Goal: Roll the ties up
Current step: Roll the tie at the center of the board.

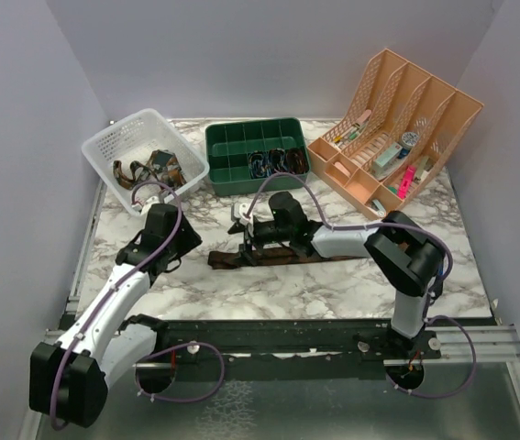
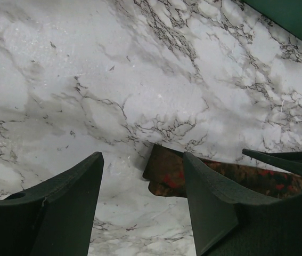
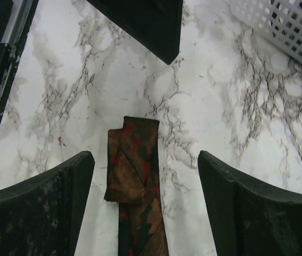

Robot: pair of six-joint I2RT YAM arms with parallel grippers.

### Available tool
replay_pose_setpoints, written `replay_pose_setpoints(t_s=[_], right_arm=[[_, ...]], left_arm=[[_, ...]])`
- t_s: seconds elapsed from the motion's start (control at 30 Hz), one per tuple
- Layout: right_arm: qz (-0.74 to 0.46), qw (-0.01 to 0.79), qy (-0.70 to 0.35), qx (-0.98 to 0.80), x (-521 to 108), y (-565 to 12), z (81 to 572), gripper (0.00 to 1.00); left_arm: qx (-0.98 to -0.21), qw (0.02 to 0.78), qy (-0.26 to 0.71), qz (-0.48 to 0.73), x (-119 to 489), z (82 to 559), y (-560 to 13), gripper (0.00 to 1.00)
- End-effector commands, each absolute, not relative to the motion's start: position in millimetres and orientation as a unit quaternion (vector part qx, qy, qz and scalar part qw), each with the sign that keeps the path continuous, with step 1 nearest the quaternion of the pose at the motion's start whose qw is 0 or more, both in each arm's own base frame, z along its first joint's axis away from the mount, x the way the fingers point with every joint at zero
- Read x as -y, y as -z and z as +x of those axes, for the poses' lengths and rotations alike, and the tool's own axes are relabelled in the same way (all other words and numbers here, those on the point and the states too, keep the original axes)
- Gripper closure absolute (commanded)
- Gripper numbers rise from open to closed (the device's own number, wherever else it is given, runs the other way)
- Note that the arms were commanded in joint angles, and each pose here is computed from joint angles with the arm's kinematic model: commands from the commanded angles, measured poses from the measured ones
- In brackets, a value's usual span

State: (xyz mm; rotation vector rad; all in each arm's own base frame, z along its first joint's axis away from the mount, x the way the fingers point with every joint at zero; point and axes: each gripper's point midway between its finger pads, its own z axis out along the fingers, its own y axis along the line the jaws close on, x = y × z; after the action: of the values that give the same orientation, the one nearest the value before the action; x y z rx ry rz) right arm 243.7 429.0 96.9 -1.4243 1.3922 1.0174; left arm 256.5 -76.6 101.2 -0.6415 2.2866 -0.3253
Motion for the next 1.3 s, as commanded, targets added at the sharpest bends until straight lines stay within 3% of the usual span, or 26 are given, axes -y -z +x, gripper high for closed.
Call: replay_pose_setpoints(t_s=[0.0, 0.73, 1.13, 1.2, 1.27], right_arm=[[-0.634, 0.420, -0.439, -0.479, -451.0, -92.9, 224.4, 0.16], [-0.641, 0.388, -0.400, -0.528, -469.9, -20.0, 233.3, 0.15], [-0.651, 0.367, -0.386, -0.541, -465.5, 1.5, 234.8, 0.45], [-0.651, 0.367, -0.389, -0.539, -466.7, 0.8, 233.9, 0.58], [-0.648, 0.372, -0.386, -0.541, -466.7, 0.2, 236.0, 0.60]], left_arm=[[-0.894, 0.352, 0.142, -0.238, 76.2, 250.6, -105.0, 0.37], [-0.873, 0.403, 0.147, -0.233, 63.3, 248.1, -135.9, 0.37], [-0.877, 0.398, 0.153, -0.222, 66.4, 245.7, -133.2, 0.37], [-0.876, 0.396, 0.156, -0.226, 66.9, 243.2, -130.6, 0.37], [-0.874, 0.395, 0.162, -0.231, 68.3, 241.6, -129.5, 0.37]])
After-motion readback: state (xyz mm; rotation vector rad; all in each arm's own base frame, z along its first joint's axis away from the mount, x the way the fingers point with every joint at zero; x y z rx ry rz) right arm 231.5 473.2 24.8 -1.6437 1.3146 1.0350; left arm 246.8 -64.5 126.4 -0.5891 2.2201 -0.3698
